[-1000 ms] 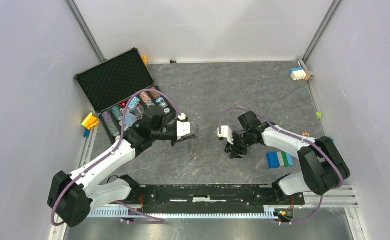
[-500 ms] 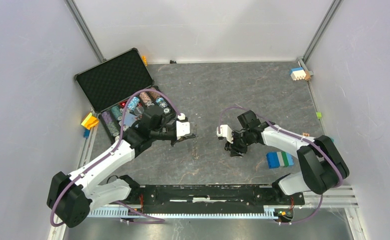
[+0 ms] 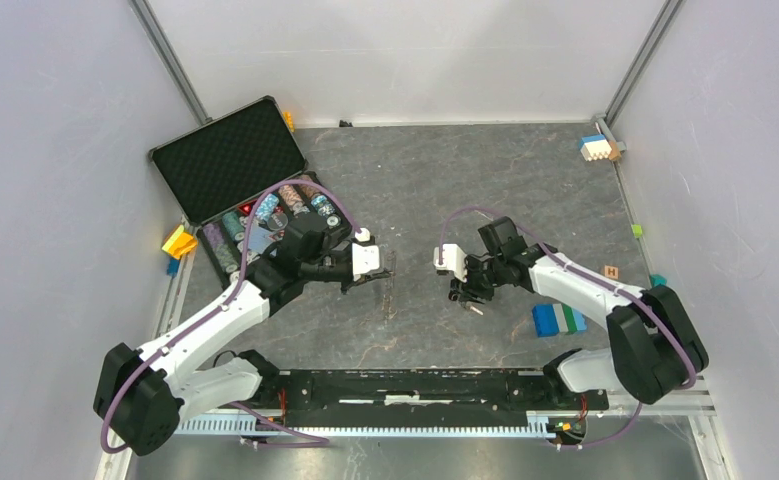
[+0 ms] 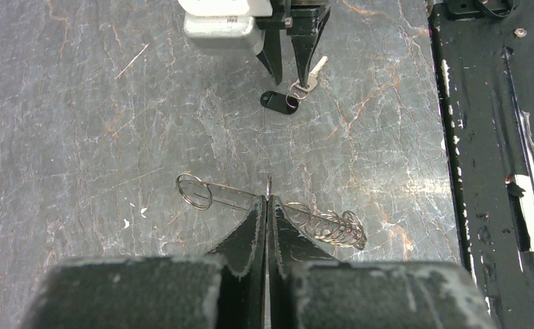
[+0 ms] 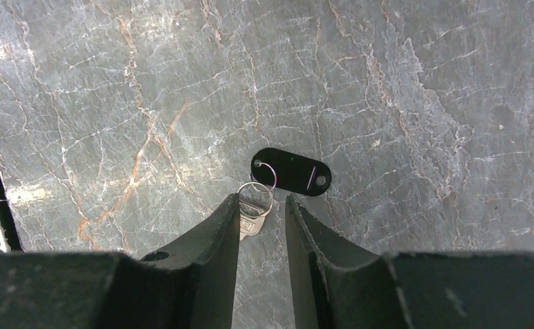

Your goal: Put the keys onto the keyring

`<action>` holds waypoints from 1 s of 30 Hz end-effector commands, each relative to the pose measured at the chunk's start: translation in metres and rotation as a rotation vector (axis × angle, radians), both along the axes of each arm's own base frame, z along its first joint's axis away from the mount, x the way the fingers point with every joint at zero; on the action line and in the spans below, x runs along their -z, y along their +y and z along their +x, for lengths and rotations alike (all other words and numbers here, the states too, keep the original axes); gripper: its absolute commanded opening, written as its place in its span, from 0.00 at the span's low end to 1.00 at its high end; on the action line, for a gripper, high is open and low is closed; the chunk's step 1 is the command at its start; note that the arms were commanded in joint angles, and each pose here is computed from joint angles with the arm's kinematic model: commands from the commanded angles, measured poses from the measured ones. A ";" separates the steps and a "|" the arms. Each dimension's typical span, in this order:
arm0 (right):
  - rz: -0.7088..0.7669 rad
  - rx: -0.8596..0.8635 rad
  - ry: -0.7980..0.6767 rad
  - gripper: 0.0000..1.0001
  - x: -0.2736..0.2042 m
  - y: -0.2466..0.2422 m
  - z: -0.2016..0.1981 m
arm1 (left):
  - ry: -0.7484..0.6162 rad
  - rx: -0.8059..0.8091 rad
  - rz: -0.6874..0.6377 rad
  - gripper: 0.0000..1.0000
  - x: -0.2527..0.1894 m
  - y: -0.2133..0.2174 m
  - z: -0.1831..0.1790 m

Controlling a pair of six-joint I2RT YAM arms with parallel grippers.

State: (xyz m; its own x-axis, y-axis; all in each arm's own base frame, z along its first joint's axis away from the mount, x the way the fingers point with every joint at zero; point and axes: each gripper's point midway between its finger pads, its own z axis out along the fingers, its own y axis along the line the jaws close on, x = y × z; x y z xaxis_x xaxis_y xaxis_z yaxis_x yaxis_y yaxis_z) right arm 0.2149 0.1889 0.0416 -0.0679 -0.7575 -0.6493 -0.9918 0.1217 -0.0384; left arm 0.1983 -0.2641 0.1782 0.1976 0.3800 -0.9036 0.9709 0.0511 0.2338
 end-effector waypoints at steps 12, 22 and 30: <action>-0.036 -0.016 0.031 0.32 0.014 0.004 0.011 | -0.051 0.022 -0.062 0.02 -0.021 -0.003 -0.002; -0.055 -0.009 0.036 0.13 0.017 0.001 0.013 | -0.053 0.025 -0.064 0.02 -0.022 -0.002 -0.003; -0.036 -0.022 -0.005 0.05 -0.003 0.004 0.017 | -0.051 0.026 -0.063 0.02 -0.022 -0.003 -0.002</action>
State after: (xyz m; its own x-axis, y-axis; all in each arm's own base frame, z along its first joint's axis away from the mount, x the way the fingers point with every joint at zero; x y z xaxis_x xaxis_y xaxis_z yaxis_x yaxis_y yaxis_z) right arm 0.2183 0.1854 0.0201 -0.1066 -0.8004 -0.5899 -0.9929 0.1176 0.0198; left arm 0.1963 -0.2632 0.1837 0.2125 0.3684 -0.9050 0.9673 0.0517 0.2482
